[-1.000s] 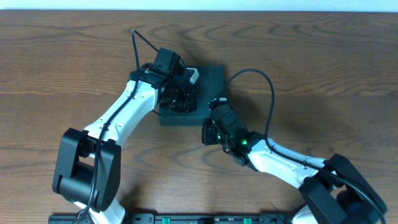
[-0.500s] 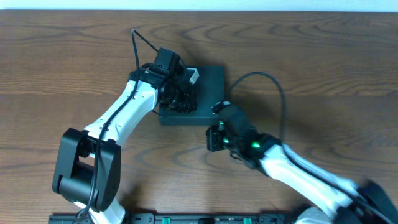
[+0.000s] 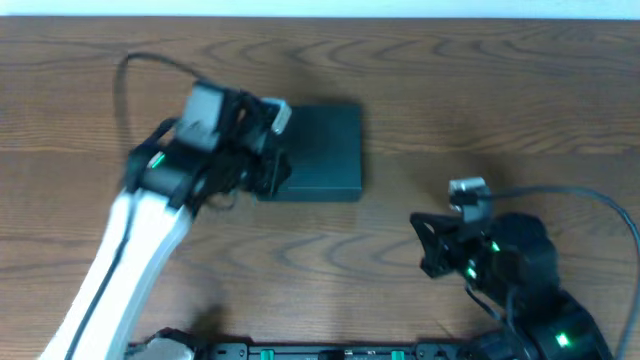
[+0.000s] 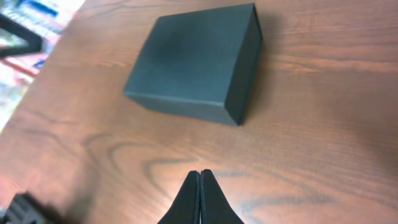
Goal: Pack container
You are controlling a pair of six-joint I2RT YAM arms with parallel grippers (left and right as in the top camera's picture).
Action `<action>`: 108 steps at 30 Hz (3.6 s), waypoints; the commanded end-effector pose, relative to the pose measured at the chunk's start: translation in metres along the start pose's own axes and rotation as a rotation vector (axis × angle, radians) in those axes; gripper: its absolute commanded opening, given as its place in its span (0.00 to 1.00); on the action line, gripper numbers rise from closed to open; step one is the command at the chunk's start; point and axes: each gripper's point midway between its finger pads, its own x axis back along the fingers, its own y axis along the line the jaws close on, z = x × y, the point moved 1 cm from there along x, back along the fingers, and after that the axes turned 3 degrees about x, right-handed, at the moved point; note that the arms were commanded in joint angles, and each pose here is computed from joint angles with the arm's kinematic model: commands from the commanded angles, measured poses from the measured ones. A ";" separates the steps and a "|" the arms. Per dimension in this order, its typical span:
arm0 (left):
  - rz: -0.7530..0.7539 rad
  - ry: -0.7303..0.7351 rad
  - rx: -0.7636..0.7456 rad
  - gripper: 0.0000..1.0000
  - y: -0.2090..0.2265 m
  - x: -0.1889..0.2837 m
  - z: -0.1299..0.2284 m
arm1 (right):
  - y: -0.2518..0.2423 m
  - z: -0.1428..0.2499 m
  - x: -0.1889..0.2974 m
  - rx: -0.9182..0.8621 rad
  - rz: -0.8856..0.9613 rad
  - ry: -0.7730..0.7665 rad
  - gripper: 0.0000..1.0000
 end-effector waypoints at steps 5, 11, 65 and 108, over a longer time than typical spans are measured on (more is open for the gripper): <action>-0.125 -0.104 0.032 0.06 0.001 0.071 0.053 | 0.019 0.029 0.014 0.056 -0.150 0.112 0.01; -0.100 -0.187 0.075 0.06 0.001 0.089 0.097 | 0.011 0.034 0.013 0.053 -0.103 0.129 0.35; -0.621 -0.630 0.102 0.95 0.172 0.024 0.150 | 0.003 0.032 0.013 0.039 -0.054 0.119 0.99; -0.632 -0.575 0.123 0.95 0.195 -0.011 0.169 | 0.003 0.032 0.013 0.039 -0.054 0.119 0.99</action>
